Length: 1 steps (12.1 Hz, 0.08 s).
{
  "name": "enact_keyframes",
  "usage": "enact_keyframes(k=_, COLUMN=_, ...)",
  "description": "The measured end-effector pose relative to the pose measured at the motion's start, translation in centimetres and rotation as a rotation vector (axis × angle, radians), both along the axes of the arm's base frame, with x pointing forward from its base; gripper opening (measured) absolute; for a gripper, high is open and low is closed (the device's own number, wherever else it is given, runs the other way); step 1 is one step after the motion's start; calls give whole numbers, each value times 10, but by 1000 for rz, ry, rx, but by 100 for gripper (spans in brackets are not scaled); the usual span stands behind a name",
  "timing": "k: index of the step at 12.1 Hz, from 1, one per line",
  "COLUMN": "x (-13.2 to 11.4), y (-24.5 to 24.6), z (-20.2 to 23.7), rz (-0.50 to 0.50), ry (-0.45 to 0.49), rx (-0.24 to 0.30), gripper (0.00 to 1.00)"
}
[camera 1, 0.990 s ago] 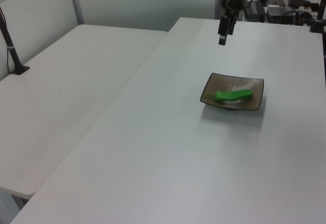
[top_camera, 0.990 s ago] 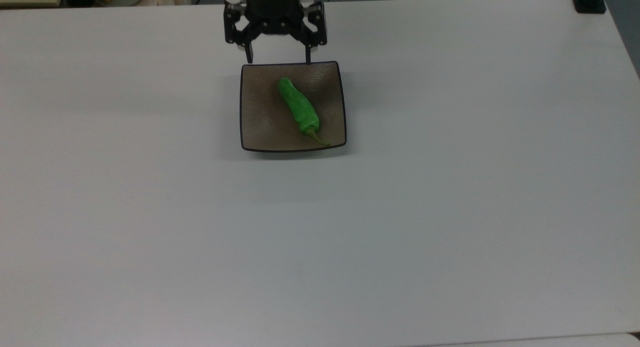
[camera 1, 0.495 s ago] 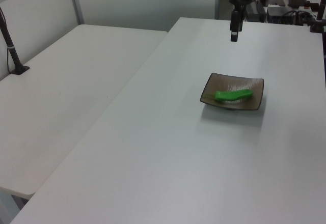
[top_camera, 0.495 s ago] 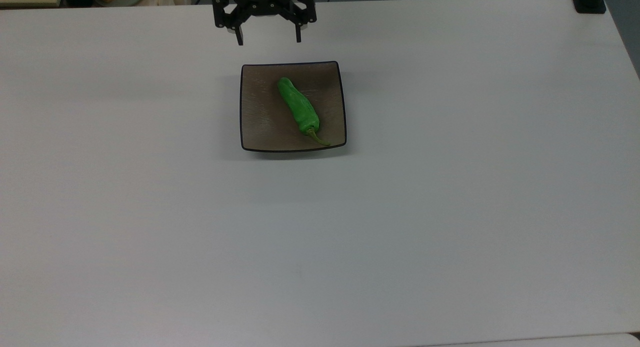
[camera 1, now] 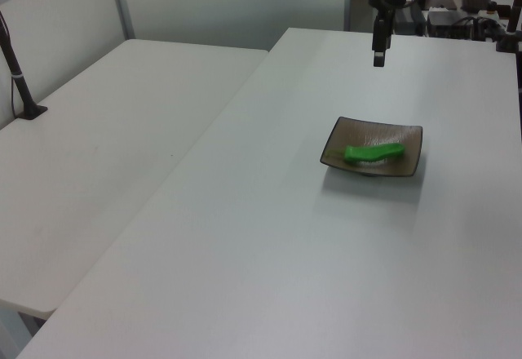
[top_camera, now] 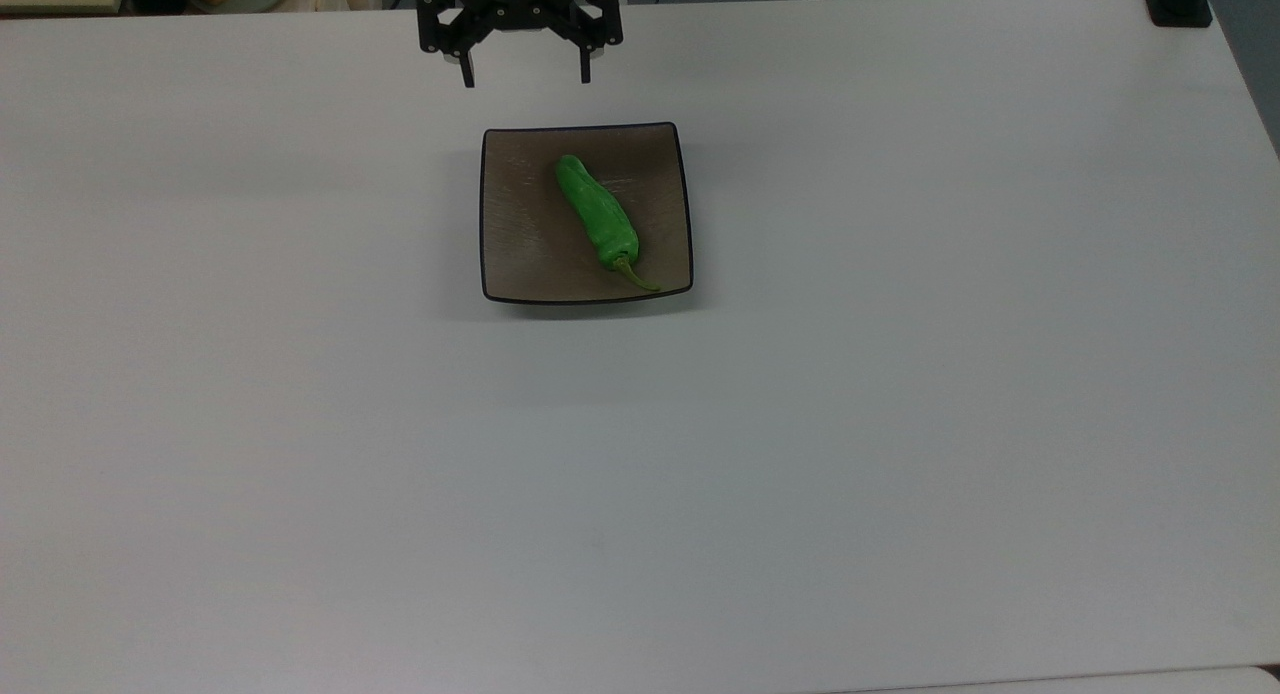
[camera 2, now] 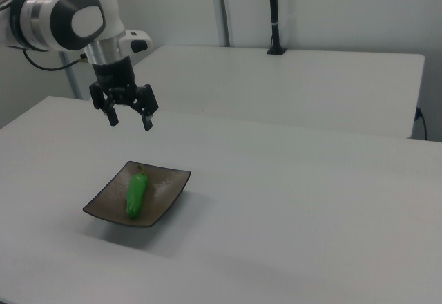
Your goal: Chili peppers are placed on a ceramic plate
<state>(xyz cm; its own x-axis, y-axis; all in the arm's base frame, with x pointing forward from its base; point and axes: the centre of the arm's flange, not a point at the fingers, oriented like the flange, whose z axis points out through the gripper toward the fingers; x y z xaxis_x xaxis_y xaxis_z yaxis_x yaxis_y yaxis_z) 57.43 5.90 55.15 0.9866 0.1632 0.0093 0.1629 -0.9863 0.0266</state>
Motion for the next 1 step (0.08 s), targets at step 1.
enact_keyframes(k=1, x=0, y=0, z=0, rz=0, ry=0, rx=0, gripper=100)
